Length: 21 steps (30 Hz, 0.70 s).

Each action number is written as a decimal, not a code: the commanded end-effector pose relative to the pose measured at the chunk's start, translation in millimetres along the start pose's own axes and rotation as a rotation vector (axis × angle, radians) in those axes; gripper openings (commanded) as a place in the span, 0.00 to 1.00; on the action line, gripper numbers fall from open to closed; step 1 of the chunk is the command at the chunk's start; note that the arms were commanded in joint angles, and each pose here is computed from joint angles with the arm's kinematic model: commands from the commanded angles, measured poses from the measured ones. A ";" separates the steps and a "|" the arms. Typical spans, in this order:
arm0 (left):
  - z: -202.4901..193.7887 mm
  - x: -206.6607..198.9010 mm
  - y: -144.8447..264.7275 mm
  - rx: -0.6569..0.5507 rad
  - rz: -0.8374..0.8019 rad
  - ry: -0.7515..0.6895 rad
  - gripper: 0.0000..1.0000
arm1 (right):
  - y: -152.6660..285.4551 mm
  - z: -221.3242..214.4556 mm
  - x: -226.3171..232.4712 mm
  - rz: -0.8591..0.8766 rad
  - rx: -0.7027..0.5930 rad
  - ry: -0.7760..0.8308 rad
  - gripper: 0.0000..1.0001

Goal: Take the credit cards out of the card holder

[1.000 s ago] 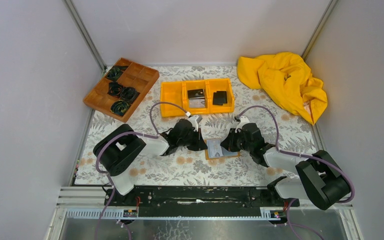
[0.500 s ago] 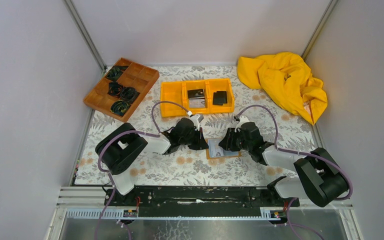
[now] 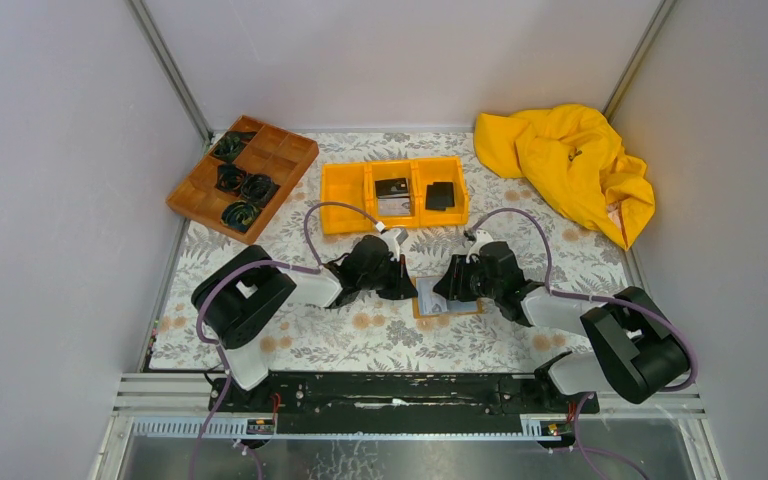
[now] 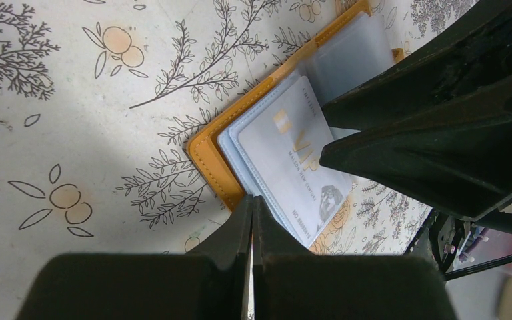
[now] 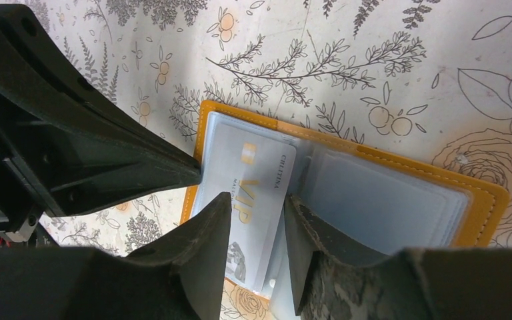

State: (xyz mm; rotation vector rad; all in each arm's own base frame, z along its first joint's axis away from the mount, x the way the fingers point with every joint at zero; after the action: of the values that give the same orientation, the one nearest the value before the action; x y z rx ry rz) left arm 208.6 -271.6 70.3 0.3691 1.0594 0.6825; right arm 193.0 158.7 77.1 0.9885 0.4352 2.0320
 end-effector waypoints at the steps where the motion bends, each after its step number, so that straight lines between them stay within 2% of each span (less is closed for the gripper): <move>1: -6.9 9.0 -5.1 0.035 0.049 0.002 0.00 | 1.2 10.5 10.3 0.113 -0.038 -0.012 0.43; 15: -7.8 11.0 -8.5 0.046 0.056 0.009 0.00 | 8.3 13.8 20.0 0.268 -0.073 -0.022 0.41; 21: -7.4 11.0 -8.7 0.046 0.060 0.008 0.00 | 5.9 11.8 21.2 0.300 -0.047 -0.025 0.41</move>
State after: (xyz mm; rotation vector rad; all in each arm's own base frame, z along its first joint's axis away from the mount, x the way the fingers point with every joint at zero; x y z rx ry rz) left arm 210.4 -274.0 69.8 0.3719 1.0631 0.6776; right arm 195.2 162.9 90.6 1.0630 0.2710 2.1693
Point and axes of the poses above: each gripper's point midway between its finger pads, its own y axis back along the fingers, its own x axis along the line the jaws close on, z = x × y, the point moved 9 cm from there along y, back along the fingers, and after that the axes turned 5 degrees about y, right-handed, at the moved point
